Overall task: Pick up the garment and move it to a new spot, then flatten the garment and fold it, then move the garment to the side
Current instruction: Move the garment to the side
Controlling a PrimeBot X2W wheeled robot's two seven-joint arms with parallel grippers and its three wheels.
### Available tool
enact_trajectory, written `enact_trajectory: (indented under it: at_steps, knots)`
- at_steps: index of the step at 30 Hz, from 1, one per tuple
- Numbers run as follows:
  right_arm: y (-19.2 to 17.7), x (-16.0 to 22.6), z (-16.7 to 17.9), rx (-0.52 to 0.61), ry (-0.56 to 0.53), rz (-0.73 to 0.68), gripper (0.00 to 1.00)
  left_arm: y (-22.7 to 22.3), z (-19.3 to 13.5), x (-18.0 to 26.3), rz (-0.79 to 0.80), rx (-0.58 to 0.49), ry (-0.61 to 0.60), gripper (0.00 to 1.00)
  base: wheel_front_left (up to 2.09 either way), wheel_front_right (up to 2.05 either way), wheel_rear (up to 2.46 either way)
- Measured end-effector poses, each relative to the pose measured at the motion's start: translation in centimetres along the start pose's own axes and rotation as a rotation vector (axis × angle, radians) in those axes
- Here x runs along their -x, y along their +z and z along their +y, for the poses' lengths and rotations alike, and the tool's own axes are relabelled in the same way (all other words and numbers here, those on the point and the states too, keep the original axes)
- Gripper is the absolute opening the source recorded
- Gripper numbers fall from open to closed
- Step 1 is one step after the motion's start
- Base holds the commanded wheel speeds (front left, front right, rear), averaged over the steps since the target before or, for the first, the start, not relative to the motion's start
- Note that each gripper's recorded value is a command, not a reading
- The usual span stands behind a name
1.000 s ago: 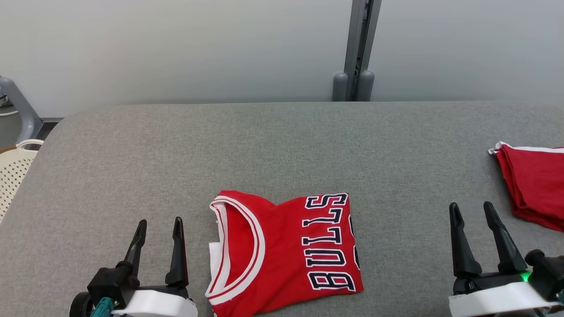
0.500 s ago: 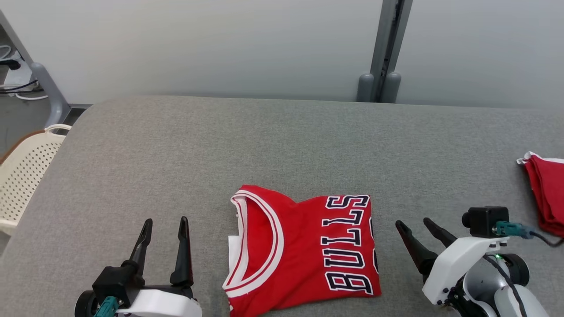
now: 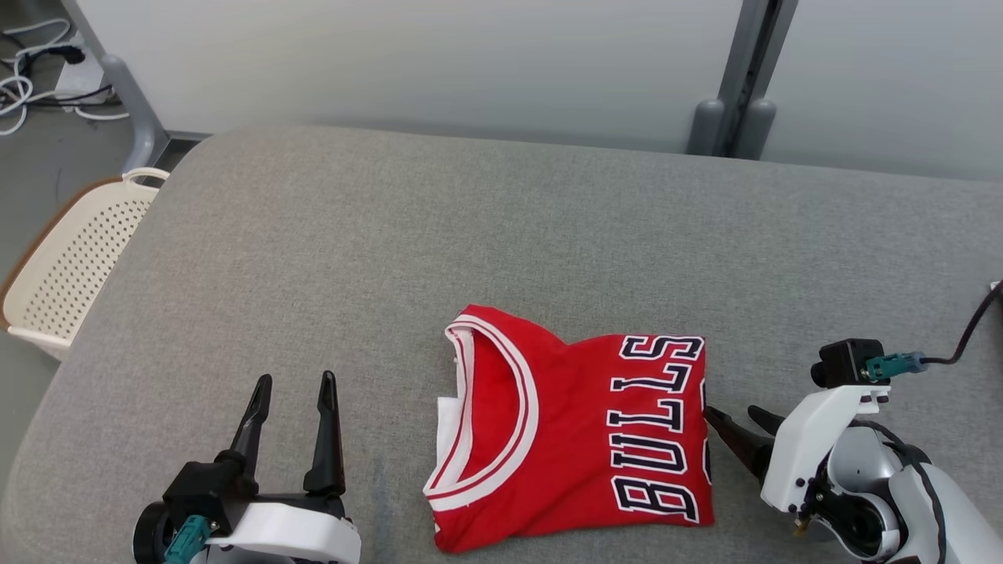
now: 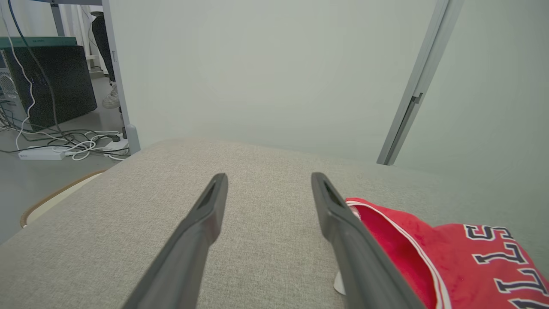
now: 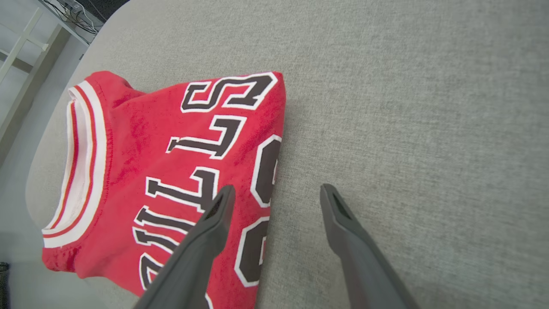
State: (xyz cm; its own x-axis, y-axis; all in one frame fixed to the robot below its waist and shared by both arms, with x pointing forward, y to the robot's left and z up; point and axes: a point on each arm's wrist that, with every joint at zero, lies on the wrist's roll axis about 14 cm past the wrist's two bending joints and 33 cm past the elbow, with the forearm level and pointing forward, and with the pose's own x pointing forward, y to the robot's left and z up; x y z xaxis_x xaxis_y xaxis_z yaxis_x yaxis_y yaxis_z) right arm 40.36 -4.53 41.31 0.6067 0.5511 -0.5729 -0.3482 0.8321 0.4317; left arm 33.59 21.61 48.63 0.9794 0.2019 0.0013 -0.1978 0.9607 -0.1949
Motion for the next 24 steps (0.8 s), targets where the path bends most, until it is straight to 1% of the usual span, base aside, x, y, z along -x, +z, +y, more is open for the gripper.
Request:
enact_trajectory:
  at_steps: [4, 8, 9, 11, 13, 15, 16, 17, 21, 24]
  knots:
    - [-1.4, -1.3, -0.5, -0.011, -0.003, 0.078, 1.00, -0.3, 0.3, -0.2, 0.012, -0.005, 0.011, 1.00, 0.00, 0.00, 0.00]
    - [-2.1, -2.4, 0.4, -0.033, 0.035, 0.125, 1.00, -0.3, 0.7, -0.4, 0.012, -0.005, 0.024, 1.00, 0.00, 0.00, 0.00]
    - [-2.1, -2.6, 0.6, -0.034, 0.045, 0.130, 0.92, -0.4, 0.7, -0.4, 0.014, -0.005, 0.026, 1.00, 0.00, 0.00, 0.00]
    - [-2.2, -2.8, 1.0, -0.047, 0.064, 0.139, 0.64, -0.4, 0.8, -0.5, 0.017, -0.006, 0.030, 1.00, 0.00, 0.00, 0.00]
    - [-2.5, -2.9, 1.3, -0.052, 0.076, 0.151, 0.47, -0.5, 0.8, -0.5, 0.018, -0.006, 0.031, 1.00, 0.00, 0.00, 0.00]
    - [-2.5, -3.0, 1.4, -0.048, 0.083, 0.150, 0.38, -0.6, 0.7, -0.6, 0.021, -0.007, 0.032, 1.00, 0.00, 0.00, 0.00]
    - [-2.3, -3.0, 1.5, -0.049, 0.089, 0.140, 0.28, -0.6, 0.7, -0.6, 0.022, -0.005, 0.030, 1.00, 0.00, 0.00, 0.00]
    - [-2.2, -3.1, 1.7, -0.050, 0.094, 0.129, 0.01, -0.7, 0.6, -0.7, 0.023, -0.004, 0.027, 1.00, 0.00, 0.00, 0.00]
    - [-1.3, -3.1, 1.7, -0.038, 0.099, 0.087, 0.00, -0.7, 0.1, -1.1, 0.022, -0.003, 0.014, 1.00, 0.00, 0.00, 0.00]
    - [0.1, -2.7, 0.6, -0.023, 0.079, 0.040, 0.00, -0.8, -0.4, -1.4, 0.024, -0.002, -0.002, 1.00, 0.00, 0.00, 0.00]
